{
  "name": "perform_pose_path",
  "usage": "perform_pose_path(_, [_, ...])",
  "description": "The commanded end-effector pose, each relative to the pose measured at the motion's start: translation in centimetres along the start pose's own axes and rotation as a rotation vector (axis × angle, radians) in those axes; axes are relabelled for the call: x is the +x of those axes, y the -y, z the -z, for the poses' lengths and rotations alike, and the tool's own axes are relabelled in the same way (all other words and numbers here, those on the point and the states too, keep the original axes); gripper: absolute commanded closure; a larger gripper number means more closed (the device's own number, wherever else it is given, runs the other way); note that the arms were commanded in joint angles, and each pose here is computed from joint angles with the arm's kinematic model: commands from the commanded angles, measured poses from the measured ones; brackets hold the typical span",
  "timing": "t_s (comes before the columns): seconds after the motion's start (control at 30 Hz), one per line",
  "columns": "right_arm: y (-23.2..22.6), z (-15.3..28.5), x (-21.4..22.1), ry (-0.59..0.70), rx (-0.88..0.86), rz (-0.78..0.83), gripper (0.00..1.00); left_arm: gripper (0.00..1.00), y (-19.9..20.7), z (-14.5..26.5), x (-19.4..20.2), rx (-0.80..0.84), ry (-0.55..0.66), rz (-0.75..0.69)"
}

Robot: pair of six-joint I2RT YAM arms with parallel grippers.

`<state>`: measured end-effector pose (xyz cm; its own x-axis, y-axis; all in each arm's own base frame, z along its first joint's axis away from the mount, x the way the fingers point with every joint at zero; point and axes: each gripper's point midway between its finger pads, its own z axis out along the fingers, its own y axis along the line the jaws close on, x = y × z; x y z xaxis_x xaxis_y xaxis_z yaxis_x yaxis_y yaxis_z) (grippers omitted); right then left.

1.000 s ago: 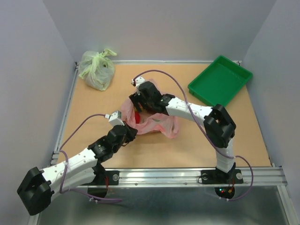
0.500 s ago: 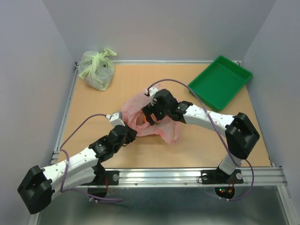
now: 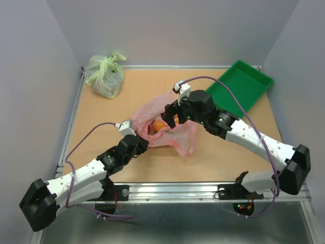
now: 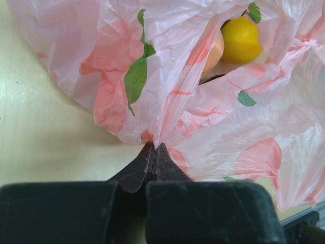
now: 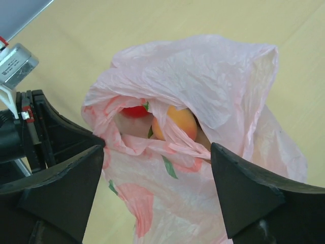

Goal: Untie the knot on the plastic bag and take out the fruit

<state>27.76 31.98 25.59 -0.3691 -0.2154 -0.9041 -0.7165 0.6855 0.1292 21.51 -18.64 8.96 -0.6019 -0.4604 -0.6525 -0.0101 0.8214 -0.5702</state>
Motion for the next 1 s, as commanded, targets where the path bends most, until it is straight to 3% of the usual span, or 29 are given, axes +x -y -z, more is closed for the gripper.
perform_pose_path(0.0, [1.4, -0.1, 1.4, -0.01, 0.082, -0.037, 0.12, 1.0, 1.9, 0.3, -1.9, 0.039, 0.052, 0.011])
perform_pose_path(0.17, [1.6, -2.3, 6.2, -0.117, 0.086, -0.101, 0.38, 1.0, 1.9, 0.4, -2.0, 0.041, 0.058, 0.014])
perform_pose_path(0.3, [0.3, -4.2, 7.1, -0.117, 0.014, -0.155, 0.54, 1.0, 1.8, 0.4, -1.8, 0.041, 0.05, 0.014])
perform_pose_path(0.5, [-1.5, -7.0, 7.3, -0.078, -0.085, -0.194, 0.57, 1.0, 1.7, 0.3, -1.7, 0.035, 0.048, 0.015])
perform_pose_path(0.77, [-0.2, -11.4, 9.1, -0.117, -0.037, -0.147, 0.55, 1.0, 1.8, 0.3, -1.5, 0.045, 0.036, 0.009])
perform_pose_path(0.87, [0.7, -12.2, 8.7, -0.107, 0.008, -0.115, 0.45, 1.0, 1.7, 0.4, -1.2, 0.049, 0.029, 0.01])
perform_pose_path(0.97, [1.1, -12.7, 8.5, -0.104, 0.016, -0.062, 0.29, 1.0, 1.4, 0.4, -0.8, 0.047, 0.02, 0.013])
